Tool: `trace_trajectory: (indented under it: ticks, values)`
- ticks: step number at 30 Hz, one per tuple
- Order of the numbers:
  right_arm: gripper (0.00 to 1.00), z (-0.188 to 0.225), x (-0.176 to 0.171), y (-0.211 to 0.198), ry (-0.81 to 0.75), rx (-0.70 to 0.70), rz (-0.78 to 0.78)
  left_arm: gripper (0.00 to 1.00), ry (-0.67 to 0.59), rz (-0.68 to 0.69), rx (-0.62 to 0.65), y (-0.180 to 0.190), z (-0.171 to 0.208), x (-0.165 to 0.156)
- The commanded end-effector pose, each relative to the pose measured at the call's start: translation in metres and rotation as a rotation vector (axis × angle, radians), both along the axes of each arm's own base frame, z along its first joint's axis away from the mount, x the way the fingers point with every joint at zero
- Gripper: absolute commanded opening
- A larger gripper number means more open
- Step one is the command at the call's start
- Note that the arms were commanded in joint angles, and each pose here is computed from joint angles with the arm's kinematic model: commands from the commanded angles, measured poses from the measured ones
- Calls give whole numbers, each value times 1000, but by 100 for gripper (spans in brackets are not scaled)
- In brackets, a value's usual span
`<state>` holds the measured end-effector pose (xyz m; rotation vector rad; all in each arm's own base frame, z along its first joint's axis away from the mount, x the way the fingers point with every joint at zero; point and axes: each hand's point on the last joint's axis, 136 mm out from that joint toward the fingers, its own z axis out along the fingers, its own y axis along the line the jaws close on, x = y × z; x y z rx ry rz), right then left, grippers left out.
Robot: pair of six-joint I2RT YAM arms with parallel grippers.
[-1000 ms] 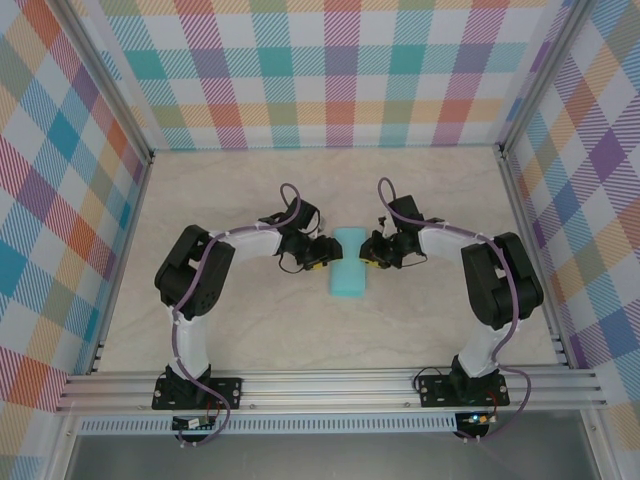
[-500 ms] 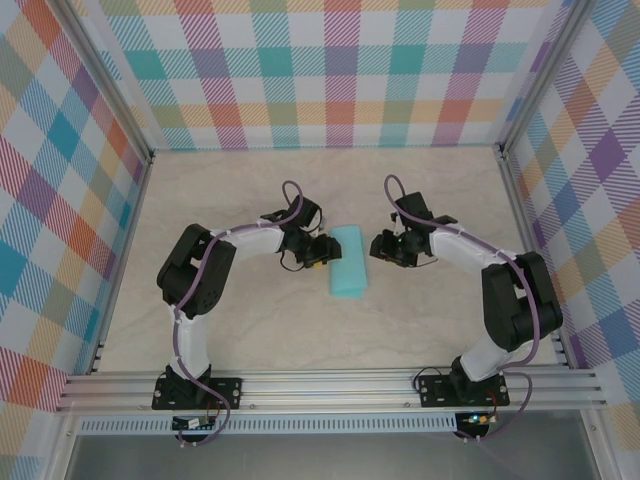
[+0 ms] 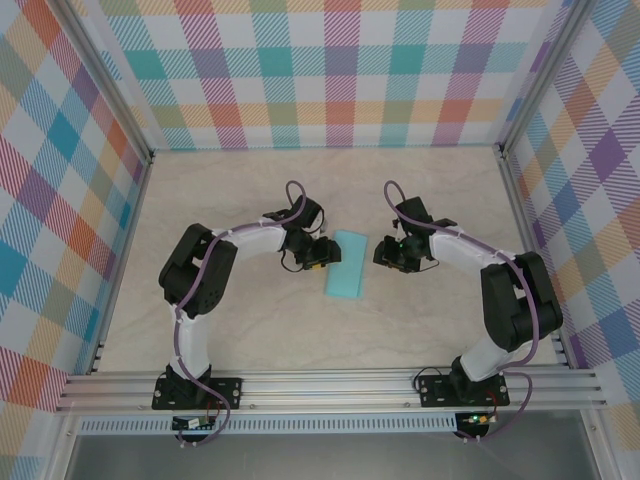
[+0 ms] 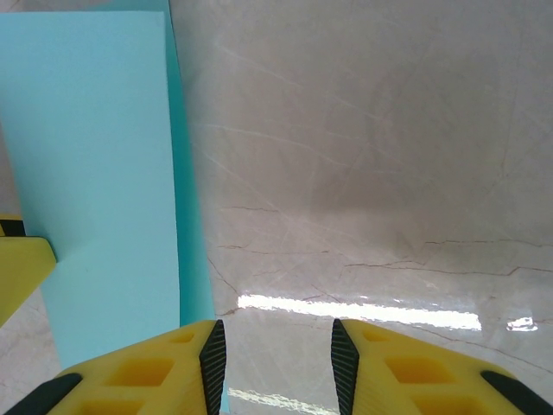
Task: Fold a paper plane with a square sheet of paper (fold left side to right side)
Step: First fold in half a square sheet of paper at the center of the table.
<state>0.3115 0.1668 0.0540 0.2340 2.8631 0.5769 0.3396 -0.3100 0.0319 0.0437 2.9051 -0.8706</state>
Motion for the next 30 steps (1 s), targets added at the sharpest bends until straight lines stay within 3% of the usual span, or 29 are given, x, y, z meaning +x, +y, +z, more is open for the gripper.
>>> trace_trajectory:
  ticks: [1, 30]
  values:
    - [39, 3, -7, 0, 1, 9, 9, 50, 17, -12, 40, -4, -11, -3]
    - [39, 0, -10, 2, 14, 24, 9, 52, 58, 31, 129, 1, -32, -4]
